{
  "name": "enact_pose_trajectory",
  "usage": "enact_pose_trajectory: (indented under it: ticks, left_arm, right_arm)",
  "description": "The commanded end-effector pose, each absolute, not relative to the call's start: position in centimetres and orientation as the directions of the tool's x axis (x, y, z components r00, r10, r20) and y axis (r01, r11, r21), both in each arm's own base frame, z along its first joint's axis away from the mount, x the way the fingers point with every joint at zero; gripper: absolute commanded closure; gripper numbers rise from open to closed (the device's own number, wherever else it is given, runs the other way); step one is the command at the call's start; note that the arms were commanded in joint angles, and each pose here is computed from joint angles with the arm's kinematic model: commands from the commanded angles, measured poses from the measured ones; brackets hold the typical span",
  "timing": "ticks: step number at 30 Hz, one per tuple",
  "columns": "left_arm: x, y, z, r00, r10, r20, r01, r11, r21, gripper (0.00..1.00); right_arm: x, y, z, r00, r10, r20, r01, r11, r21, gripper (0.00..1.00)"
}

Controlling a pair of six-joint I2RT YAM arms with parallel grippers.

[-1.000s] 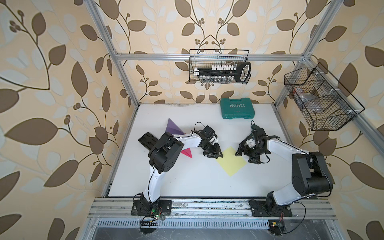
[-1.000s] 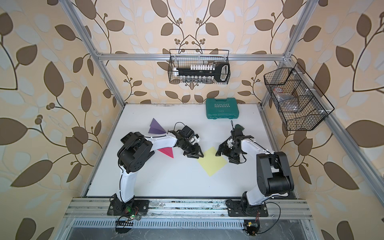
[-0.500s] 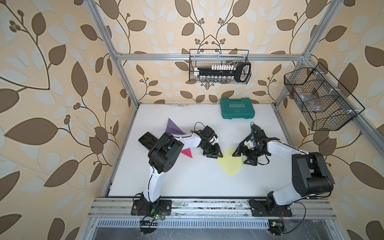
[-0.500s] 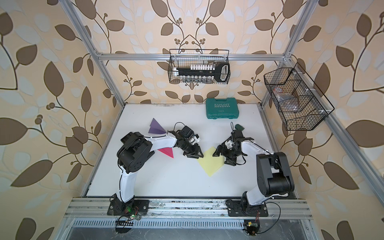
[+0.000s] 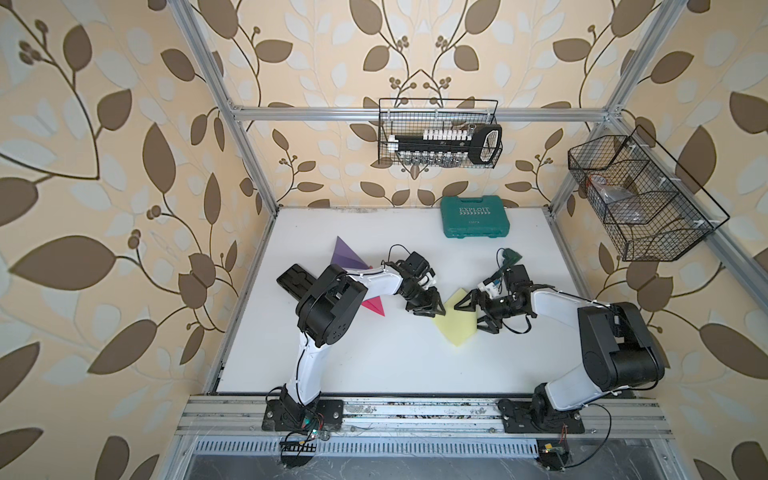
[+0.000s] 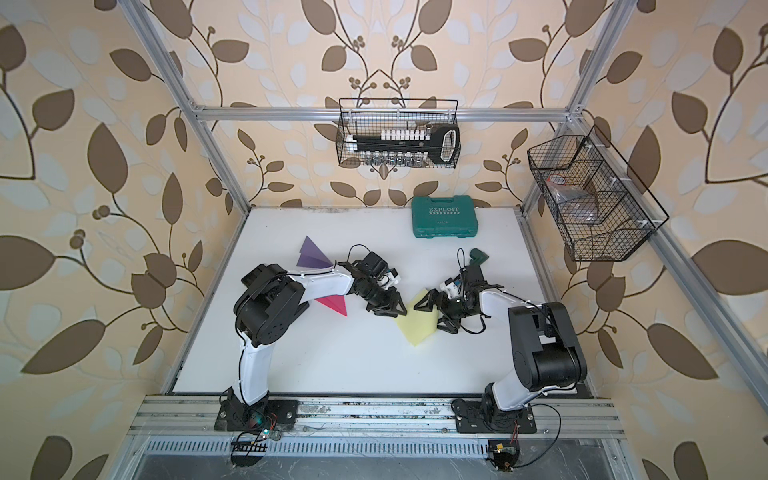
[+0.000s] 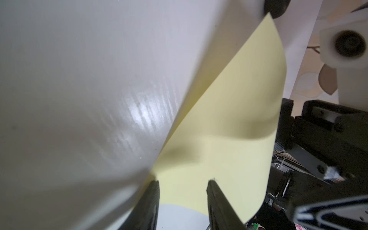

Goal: Fold the square paper diagonally
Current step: Fold the paper at the center of the board.

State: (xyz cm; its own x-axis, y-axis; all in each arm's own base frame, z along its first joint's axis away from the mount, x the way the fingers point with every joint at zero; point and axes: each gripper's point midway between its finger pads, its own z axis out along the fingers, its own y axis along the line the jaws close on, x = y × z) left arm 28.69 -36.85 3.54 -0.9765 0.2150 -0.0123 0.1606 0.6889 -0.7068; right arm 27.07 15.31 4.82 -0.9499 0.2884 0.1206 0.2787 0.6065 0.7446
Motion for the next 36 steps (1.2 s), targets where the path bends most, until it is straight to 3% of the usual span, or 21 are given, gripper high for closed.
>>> enact_pose_trajectory:
  ticks: [1,12,20,28,31,36]
  left_arm:
    - [27.3,-35.8,2.5,-0.974,0.227,0.018,0.157,0.725,-0.671,0.58]
    - [27.2,-35.6,2.5,-0.973,0.230,0.012,0.163,0.726,-0.668,0.58]
    - [27.3,-35.6,2.8,-0.973,0.230,0.007,0.167,0.726,-0.667,0.58]
    - [27.3,-35.5,3.0,-0.973,0.232,0.001,0.173,0.727,-0.664,0.58]
    - [27.3,-35.5,3.0,-0.973,0.232,-0.002,0.175,0.728,-0.663,0.58]
    - [27.2,-35.4,3.0,-0.973,0.232,-0.002,0.175,0.728,-0.662,0.58]
  right_arm:
    - [27.2,15.9,6.4,-0.960,0.264,0.089,0.233,0.583,0.778,0.06]
    - [28.0,16.5,10.2,-0.968,0.251,0.009,0.147,0.535,0.832,0.21]
    - [27.7,16.6,10.9,-0.971,0.238,-0.006,0.126,0.533,0.836,0.25]
    - [27.1,14.2,9.5,-0.964,0.263,-0.026,0.169,0.686,0.707,0.43]
    - [26.9,13.2,8.8,-0.960,0.280,-0.029,0.195,0.735,0.649,0.56]
    - [26.6,12.4,8.5,-0.959,0.280,-0.050,0.200,0.788,0.582,0.65]
